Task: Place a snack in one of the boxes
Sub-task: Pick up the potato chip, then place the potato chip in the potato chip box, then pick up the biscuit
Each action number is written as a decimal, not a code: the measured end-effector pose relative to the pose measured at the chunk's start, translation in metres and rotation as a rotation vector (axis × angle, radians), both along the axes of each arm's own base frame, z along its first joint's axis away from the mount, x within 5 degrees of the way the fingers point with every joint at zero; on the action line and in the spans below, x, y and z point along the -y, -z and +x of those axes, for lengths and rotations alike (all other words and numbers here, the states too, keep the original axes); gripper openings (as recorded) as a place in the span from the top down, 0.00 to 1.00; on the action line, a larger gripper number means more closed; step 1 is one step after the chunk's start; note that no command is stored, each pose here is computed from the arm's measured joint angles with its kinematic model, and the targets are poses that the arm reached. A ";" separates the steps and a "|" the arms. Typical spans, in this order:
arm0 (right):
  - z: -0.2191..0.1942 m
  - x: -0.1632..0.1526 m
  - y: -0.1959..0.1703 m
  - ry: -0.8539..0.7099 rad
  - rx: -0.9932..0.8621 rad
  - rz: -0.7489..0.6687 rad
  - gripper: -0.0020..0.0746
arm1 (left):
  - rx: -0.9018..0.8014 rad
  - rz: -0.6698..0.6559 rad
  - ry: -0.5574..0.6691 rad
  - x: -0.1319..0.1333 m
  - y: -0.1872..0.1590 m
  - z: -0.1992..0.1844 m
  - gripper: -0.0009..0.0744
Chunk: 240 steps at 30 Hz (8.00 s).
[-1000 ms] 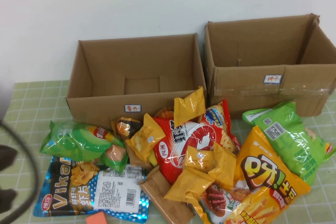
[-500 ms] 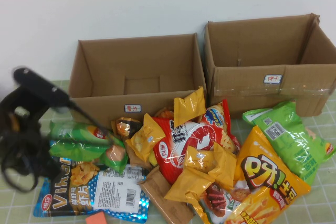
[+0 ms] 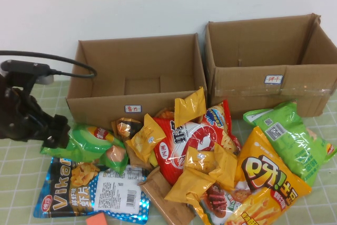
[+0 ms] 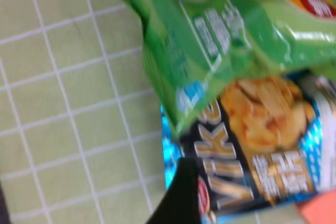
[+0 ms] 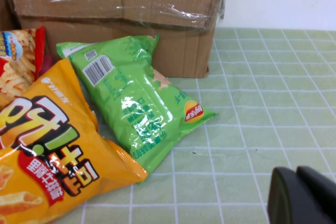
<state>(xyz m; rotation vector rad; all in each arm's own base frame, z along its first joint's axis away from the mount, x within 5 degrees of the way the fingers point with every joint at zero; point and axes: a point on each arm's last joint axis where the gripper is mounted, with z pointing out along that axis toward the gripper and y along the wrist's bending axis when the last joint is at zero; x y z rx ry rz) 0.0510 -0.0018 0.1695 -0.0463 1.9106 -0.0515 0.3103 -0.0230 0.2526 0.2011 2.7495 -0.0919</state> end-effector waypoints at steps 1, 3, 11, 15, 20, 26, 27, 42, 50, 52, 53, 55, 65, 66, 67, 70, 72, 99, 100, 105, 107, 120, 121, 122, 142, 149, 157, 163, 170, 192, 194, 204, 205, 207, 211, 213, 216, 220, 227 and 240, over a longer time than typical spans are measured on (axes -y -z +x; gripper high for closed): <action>0.000 0.000 0.000 0.000 0.000 0.000 0.98 | 0.004 -0.003 0.000 0.000 0.004 0.004 0.14; 0.000 0.000 0.000 0.000 0.000 0.000 0.98 | 0.011 -0.009 -0.002 0.001 0.011 0.010 0.14; 0.000 0.000 0.000 0.000 0.000 0.000 0.98 | 0.018 -0.012 -0.024 0.001 0.043 0.030 0.14; 0.000 0.000 0.000 0.000 0.000 0.000 0.98 | -0.002 0.010 -0.035 -0.001 0.057 0.036 0.14; 0.000 0.000 0.000 0.000 0.000 0.000 0.98 | -0.011 0.055 -0.062 -0.005 0.070 0.041 0.14; 0.000 0.000 0.000 0.000 0.000 0.000 0.98 | 0.012 0.056 -0.082 -0.006 0.077 0.047 0.14; 0.000 0.000 0.000 0.000 0.000 0.000 0.98 | 0.017 0.055 -0.083 -0.006 0.077 0.047 0.14; 0.000 0.000 0.000 0.000 0.000 0.000 0.98 | 0.007 0.029 -0.108 -0.004 0.100 0.055 0.42; 0.000 0.000 0.000 0.000 0.000 0.000 0.98 | 0.020 0.023 -0.098 -0.003 0.099 0.056 0.95; 0.000 0.000 0.000 0.000 0.000 0.000 0.98 | 0.016 0.024 -0.084 -0.003 0.097 0.055 0.97; 0.000 0.000 0.000 0.000 0.000 0.000 0.98 | 0.015 0.026 -0.074 -0.003 0.094 0.054 0.97; 0.000 0.000 0.000 0.000 0.000 0.000 0.98 | 0.017 0.027 -0.064 -0.003 0.085 0.051 0.98; 0.000 0.000 0.000 0.000 0.000 0.000 0.98 | 0.220 0.023 0.014 -0.002 -0.011 0.017 0.99; 0.000 0.000 0.000 0.000 0.000 0.000 0.98 | 0.255 0.011 0.019 -0.002 -0.023 0.011 0.99; 0.000 0.000 0.000 0.000 0.000 0.000 0.98 | 0.282 -0.004 0.023 0.000 -0.032 0.007 0.99; 0.000 0.000 0.000 0.000 0.000 0.000 0.98 | 0.383 -0.049 0.048 0.003 -0.065 -0.013 0.99; 0.000 0.000 0.000 0.000 0.000 0.000 0.98 | 0.450 -0.080 0.074 0.006 -0.084 -0.027 0.99; 0.000 0.000 0.000 0.000 0.000 0.000 0.98 | 0.892 -0.460 0.057 0.027 -0.104 0.023 0.99; 0.000 0.000 0.000 0.000 0.000 0.000 0.98 | 0.885 -0.453 0.060 0.027 -0.099 0.031 0.99; 0.000 0.000 0.000 0.000 0.000 0.000 0.98 | 0.867 -0.438 0.064 0.029 -0.083 0.075 0.99; 0.000 0.000 0.000 0.000 0.000 0.000 0.98 | 0.861 -0.438 0.066 0.030 -0.076 0.092 0.99; 0.000 0.000 0.000 0.000 0.000 0.000 0.98 | 0.742 -0.429 0.046 0.033 -0.001 0.159 0.91; 0.000 0.000 0.000 0.000 0.000 0.000 0.98 | 0.740 -0.424 0.043 0.033 0.001 0.160 0.85; 0.000 0.000 0.000 0.000 0.000 0.000 0.98 | 0.738 -0.420 0.043 0.033 0.003 0.162 0.77; 0.000 0.000 0.000 0.000 0.000 0.000 0.98 | 1.000 -0.284 0.483 0.041 -0.154 0.067 0.97; 0.000 0.000 0.000 0.000 0.000 0.000 0.98 | 0.773 -0.208 0.655 0.043 -0.163 0.022 0.99; 0.000 0.000 0.000 0.000 0.000 0.000 0.98 | 0.457 0.017 0.479 0.016 -0.139 0.012 0.99; 0.000 0.000 0.000 0.000 0.000 0.000 0.98 | 0.402 0.116 0.276 -0.002 -0.114 -0.005 0.99; 0.000 0.000 0.000 0.000 0.000 0.000 0.98 | 0.385 0.094 0.183 -0.006 -0.069 -0.058 0.99; 0.000 0.000 0.000 0.000 0.000 0.000 0.98 | 0.519 -0.169 0.281 0.015 -0.047 -0.150 0.99; 0.000 0.000 0.000 0.000 0.000 0.000 0.98 | 0.564 -0.209 0.347 0.021 -0.049 -0.147 0.99; 0.000 0.000 0.000 0.000 0.000 0.000 0.98 | 0.749 -0.319 0.457 0.035 -0.045 -0.107 0.99; 0.000 0.000 0.000 0.000 0.000 0.000 0.98 | 0.744 -0.307 0.469 0.035 -0.043 -0.103 0.99; 0.000 0.000 0.000 0.000 0.000 0.000 0.98 | 0.726 -0.285 0.496 0.036 -0.037 -0.090 0.99; 0.000 0.000 0.000 0.000 0.000 0.000 0.98 | 0.691 -0.184 0.604 0.047 -0.032 -0.070 0.99; 0.000 0.000 0.000 0.000 0.000 0.000 0.98 | 0.698 -0.098 0.660 0.060 -0.030 -0.063 0.99; 0.000 0.000 0.000 0.000 0.000 0.000 0.98 | 0.742 0.023 0.677 0.084 -0.025 -0.057 0.99; 0.000 0.000 0.000 0.000 0.000 0.000 0.98 | 0.807 0.166 0.609 0.111 -0.017 -0.051 0.99; 0.000 0.000 0.000 0.000 0.000 0.000 0.98 | 0.644 0.179 0.446 0.136 0.018 -0.046 0.94; 0.000 0.000 0.000 0.000 0.000 0.000 0.98 | 0.468 -0.041 0.281 0.130 0.059 -0.015 0.22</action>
